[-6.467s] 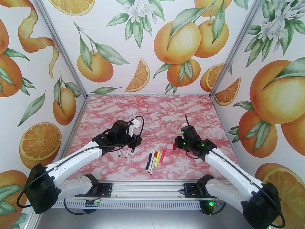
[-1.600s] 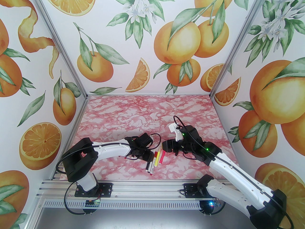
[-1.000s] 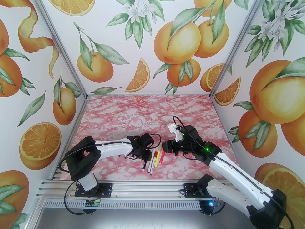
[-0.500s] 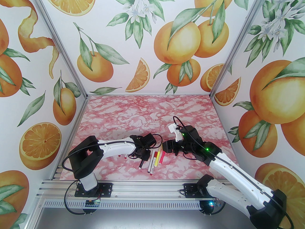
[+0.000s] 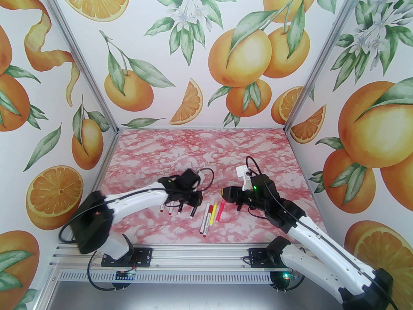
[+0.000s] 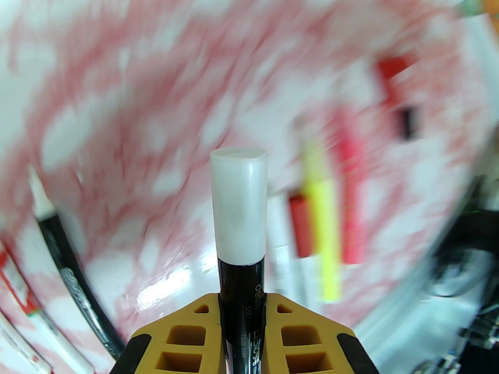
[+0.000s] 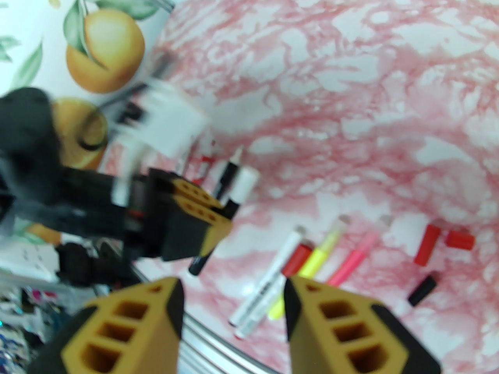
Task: Open the pen caps
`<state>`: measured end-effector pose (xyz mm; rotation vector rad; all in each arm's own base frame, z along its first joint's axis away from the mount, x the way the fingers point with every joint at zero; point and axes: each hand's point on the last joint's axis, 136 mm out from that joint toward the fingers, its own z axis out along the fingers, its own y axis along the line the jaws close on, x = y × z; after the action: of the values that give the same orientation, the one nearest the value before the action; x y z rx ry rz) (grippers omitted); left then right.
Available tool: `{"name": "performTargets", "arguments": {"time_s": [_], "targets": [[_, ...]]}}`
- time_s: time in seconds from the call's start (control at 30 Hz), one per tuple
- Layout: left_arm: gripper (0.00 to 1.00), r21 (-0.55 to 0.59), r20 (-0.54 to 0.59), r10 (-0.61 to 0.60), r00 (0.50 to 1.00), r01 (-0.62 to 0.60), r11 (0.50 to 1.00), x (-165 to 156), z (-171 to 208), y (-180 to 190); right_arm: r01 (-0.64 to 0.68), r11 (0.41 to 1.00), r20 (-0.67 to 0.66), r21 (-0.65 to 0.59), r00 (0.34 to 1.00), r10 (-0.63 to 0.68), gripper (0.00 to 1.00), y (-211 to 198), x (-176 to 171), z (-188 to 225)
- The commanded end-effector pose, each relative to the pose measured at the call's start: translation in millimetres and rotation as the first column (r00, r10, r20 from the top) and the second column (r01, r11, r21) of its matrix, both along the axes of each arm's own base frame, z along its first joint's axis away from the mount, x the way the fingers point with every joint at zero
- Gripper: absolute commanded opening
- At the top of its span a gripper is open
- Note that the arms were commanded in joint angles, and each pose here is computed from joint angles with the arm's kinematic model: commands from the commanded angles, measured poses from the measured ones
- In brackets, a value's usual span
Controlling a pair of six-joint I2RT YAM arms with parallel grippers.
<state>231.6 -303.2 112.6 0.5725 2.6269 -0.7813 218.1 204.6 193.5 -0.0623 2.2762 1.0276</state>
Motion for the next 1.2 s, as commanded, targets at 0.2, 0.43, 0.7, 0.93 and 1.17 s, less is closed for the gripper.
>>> {"name": "performTargets", "arguments": {"time_s": [0.2, 0.43, 0.7, 0.93, 1.17], "targets": [[0.19, -0.461, -0.003, -0.228, 0.974, 0.201, 0.864, -20, 65, -33, -0.022, 0.944, 0.049, 0.329, 0.999, 0.006, 0.5, 32, 15, 47], [0.18, -0.524, 0.019, -0.245, 0.969, 0.218, 0.823, -27, 77, -35, -0.006, 0.947, 0.028, 0.322, 1.0, -0.003, 0.54, 38, 23, 43], [0.18, -0.542, 0.05, -0.254, 0.966, 0.24, 0.805, -31, 87, -33, 0.028, 0.964, 0.005, 0.266, 1.0, -0.03, 0.55, 44, 30, 32], [0.18, -0.539, 0.038, -0.257, 0.966, 0.237, 0.808, -34, 82, -31, 0.009, 0.956, 0.029, 0.292, 0.999, -0.018, 0.47, 52, 31, 40], [0.18, -0.542, 0.038, -0.258, 0.965, 0.237, 0.806, -35, 80, -33, 0.007, 0.956, 0.027, 0.292, 1.0, -0.015, 0.3, 53, 31, 40]]}}
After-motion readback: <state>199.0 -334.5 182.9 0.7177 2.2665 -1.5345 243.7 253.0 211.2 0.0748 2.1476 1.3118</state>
